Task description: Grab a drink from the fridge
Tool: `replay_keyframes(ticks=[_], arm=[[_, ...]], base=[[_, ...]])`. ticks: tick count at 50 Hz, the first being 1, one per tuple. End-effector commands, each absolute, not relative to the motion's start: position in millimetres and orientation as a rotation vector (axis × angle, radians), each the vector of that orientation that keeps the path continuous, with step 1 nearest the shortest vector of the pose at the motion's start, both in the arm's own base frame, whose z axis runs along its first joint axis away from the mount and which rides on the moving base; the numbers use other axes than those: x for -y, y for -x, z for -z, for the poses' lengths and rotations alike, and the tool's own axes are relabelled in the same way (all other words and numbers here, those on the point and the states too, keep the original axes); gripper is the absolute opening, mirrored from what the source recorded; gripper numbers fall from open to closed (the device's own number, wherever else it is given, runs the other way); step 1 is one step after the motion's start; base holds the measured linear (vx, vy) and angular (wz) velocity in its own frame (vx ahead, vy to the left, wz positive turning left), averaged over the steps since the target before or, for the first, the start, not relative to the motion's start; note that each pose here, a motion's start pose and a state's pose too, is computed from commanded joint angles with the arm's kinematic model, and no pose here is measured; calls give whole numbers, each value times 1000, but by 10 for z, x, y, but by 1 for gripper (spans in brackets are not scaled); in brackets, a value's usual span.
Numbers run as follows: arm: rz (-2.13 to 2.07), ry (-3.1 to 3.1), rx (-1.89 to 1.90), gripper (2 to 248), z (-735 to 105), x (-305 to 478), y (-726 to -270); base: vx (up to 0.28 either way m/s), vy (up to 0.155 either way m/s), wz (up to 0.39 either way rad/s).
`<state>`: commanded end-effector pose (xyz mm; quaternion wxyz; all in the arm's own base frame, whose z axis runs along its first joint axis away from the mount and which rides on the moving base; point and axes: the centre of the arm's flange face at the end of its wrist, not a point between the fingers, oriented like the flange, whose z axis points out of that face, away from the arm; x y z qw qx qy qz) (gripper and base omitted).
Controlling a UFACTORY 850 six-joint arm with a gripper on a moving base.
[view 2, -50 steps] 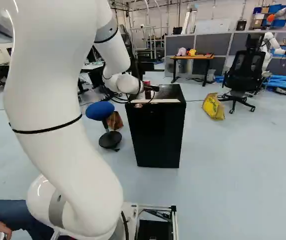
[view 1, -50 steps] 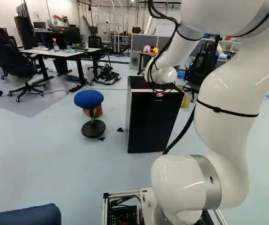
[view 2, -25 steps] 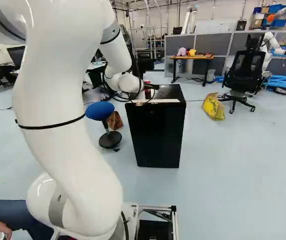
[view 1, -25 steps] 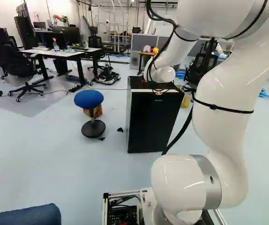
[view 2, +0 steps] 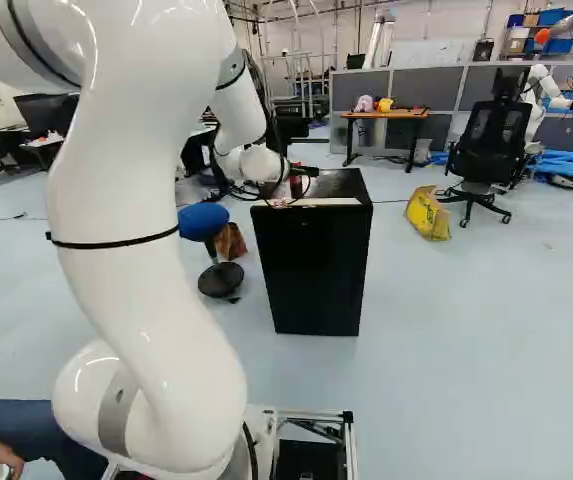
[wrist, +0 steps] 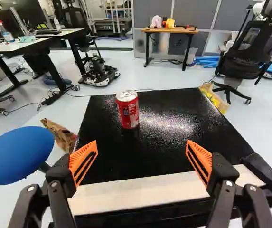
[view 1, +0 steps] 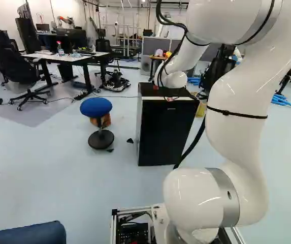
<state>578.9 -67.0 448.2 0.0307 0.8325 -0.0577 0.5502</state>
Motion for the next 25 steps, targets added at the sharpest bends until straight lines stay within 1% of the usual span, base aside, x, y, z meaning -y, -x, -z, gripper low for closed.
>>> replay_keyframes(ticks=[25], arm=[[-1714, -2556, 171, 247, -4457, 671, -6057]], base=[[0, 0, 0]])
